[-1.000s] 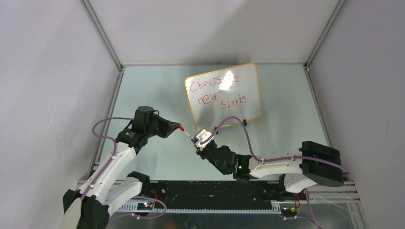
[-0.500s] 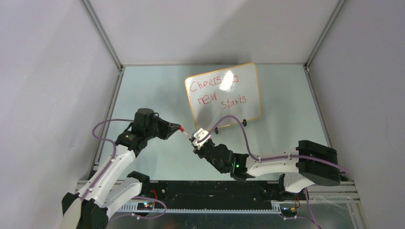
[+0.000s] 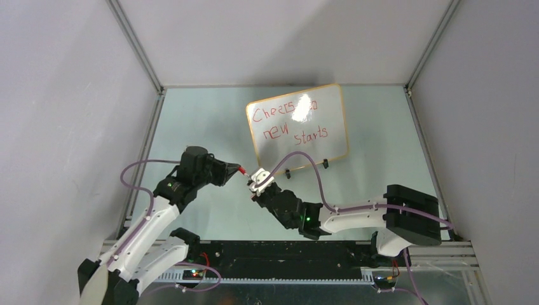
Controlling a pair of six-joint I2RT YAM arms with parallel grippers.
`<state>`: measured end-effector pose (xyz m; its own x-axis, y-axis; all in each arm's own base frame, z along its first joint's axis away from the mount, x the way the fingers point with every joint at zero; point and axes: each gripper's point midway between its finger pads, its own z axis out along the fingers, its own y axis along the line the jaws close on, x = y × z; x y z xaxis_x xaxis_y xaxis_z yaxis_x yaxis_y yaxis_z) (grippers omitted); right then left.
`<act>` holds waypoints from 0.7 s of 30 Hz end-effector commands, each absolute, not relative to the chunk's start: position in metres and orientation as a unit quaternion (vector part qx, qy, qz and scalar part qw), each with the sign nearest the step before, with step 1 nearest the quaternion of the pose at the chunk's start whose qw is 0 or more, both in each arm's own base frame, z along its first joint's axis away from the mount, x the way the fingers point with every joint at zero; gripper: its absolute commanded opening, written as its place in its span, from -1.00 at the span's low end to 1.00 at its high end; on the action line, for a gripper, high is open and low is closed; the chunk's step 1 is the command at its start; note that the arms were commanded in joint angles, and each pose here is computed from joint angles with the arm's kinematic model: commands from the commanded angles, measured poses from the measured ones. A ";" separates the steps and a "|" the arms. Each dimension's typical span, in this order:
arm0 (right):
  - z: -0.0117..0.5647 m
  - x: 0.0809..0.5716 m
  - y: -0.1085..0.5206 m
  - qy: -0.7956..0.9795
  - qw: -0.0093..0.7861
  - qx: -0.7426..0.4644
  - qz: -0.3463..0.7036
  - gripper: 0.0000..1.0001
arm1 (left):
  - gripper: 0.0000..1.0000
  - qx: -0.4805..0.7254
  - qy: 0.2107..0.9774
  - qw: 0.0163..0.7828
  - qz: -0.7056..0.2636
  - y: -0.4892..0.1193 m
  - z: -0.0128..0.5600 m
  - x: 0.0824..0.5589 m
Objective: Write a sentence on the whiteboard
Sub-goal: Insert the whiteboard marker without the cap into the pen cap.
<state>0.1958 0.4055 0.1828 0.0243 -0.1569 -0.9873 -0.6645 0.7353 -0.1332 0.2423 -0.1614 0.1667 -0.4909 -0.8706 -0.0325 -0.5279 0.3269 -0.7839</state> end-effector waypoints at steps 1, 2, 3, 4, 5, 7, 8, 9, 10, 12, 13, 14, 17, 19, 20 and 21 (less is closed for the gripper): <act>0.188 0.210 0.414 0.660 0.668 -0.294 0.178 -1.00 | -1.00 -0.398 0.773 0.180 -0.460 -0.199 0.209 0.215; 0.188 0.211 0.414 0.659 0.670 -0.293 0.177 -1.00 | -1.00 -0.395 0.774 0.177 -0.463 -0.201 0.211 0.212; 0.188 0.213 0.415 0.657 0.672 -0.291 0.178 -1.00 | -1.00 -0.395 0.771 0.174 -0.468 -0.202 0.214 0.210; 0.188 0.216 0.414 0.657 0.673 -0.290 0.177 -1.00 | -1.00 -0.393 0.771 0.171 -0.471 -0.204 0.215 0.208; 0.188 0.217 0.415 0.656 0.673 -0.290 0.180 -1.00 | -1.00 -0.394 0.768 0.169 -0.475 -0.205 0.216 0.207; 0.188 0.221 0.415 0.655 0.675 -0.289 0.182 -1.00 | -1.00 -0.390 0.766 0.155 -0.486 -0.212 0.218 0.202; 0.189 0.222 0.416 0.653 0.675 -0.289 0.185 -1.00 | -1.00 -0.386 0.763 0.147 -0.497 -0.216 0.221 0.201; 0.189 0.222 0.418 0.650 0.675 -0.292 0.190 -1.00 | -1.00 -0.381 0.765 0.140 -0.501 -0.221 0.220 0.199; 0.190 0.222 0.419 0.647 0.677 -0.293 0.193 -1.00 | -1.00 -0.377 0.764 0.132 -0.508 -0.225 0.223 0.198; 0.193 0.221 0.422 0.640 0.681 -0.297 0.200 -1.00 | -1.00 -0.369 0.770 0.121 -0.506 -0.232 0.221 0.195; 0.194 0.219 0.423 0.637 0.681 -0.298 0.202 -1.00 | -1.00 -0.368 0.774 0.118 -0.502 -0.233 0.218 0.195; 0.196 0.219 0.424 0.635 0.683 -0.298 0.202 -1.00 | -1.00 -0.369 0.777 0.119 -0.496 -0.233 0.215 0.195; 0.199 0.216 0.419 0.631 0.688 -0.294 0.205 -1.00 | -1.00 -0.377 0.780 0.119 -0.484 -0.231 0.204 0.197; 0.203 0.215 0.413 0.628 0.692 -0.287 0.211 -1.00 | -1.00 -0.384 0.781 0.122 -0.477 -0.229 0.197 0.198; 0.209 0.214 0.411 0.625 0.695 -0.280 0.218 -1.00 | -1.00 -0.386 0.782 0.128 -0.472 -0.227 0.195 0.200; 0.207 0.215 0.408 0.627 0.693 -0.280 0.219 -1.00 | -1.00 -0.390 0.786 0.129 -0.462 -0.225 0.190 0.199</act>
<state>0.2254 0.3863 0.1401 0.0478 -0.3081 -0.9502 -0.5921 0.7574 -0.2754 0.2390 -0.1917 0.1963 -0.5172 -0.8558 0.0141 -0.4470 0.2560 -0.8571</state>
